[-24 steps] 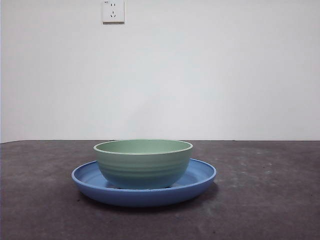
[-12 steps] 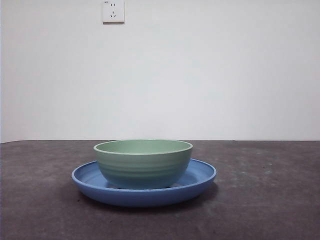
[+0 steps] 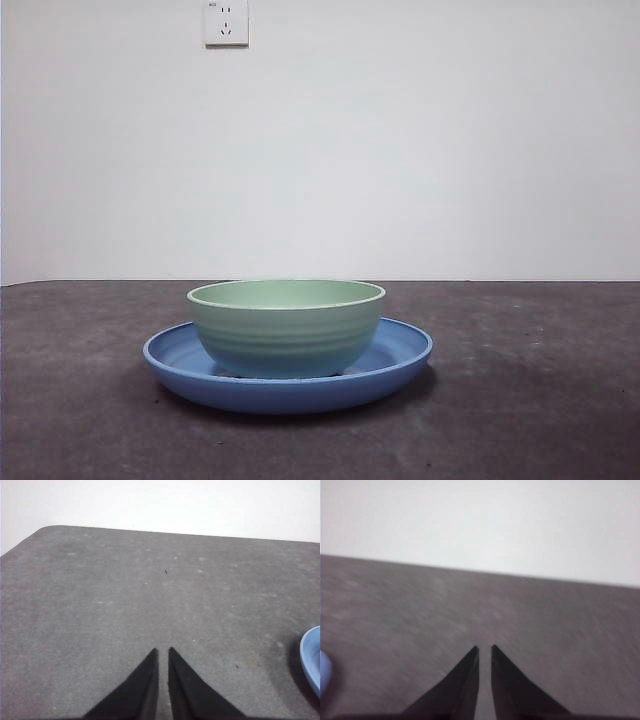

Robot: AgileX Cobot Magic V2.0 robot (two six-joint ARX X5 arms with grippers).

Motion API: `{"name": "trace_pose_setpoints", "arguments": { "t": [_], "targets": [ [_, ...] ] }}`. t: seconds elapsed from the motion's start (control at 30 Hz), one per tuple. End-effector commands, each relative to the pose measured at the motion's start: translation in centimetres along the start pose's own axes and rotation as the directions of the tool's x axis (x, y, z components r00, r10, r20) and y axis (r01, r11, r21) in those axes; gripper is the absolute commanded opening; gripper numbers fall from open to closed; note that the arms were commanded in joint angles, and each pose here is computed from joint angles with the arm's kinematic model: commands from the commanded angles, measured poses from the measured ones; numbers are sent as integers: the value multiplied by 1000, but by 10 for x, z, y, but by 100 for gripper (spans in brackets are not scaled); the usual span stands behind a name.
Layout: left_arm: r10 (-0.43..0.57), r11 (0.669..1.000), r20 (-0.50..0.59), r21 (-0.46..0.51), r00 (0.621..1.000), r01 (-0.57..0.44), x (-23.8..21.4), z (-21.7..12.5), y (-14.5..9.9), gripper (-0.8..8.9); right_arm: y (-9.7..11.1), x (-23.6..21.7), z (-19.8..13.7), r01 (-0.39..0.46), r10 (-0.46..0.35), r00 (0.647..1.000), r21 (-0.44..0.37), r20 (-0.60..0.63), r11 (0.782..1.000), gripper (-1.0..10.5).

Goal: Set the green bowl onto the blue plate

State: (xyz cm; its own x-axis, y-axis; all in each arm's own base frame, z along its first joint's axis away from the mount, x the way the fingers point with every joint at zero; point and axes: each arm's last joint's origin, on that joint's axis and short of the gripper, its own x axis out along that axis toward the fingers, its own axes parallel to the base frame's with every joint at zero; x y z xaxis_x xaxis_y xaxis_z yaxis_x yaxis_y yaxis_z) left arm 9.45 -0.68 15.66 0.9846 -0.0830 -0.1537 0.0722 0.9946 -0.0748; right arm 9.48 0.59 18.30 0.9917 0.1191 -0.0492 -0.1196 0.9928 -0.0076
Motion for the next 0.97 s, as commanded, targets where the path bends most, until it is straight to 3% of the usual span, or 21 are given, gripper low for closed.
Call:
{"name": "trace_pose_setpoints", "arguments": {
  "t": [0.03,0.53,0.97],
  "targets": [
    [4,1000,-25,-7,1000,-4,2,-7,1,31,-3,1,-12,40,-40,999,-1,5,999,36],
    [4,1000,-25,-7,1000,-4,2,-7,1,32,-5,2,-32,82,-80,990,11,-114,997,36],
    [4,1000,-25,-7,1000,-4,2,-7,1,31,-5,2,-31,77,-76,992,11,-99,997,36]
  ]
}}
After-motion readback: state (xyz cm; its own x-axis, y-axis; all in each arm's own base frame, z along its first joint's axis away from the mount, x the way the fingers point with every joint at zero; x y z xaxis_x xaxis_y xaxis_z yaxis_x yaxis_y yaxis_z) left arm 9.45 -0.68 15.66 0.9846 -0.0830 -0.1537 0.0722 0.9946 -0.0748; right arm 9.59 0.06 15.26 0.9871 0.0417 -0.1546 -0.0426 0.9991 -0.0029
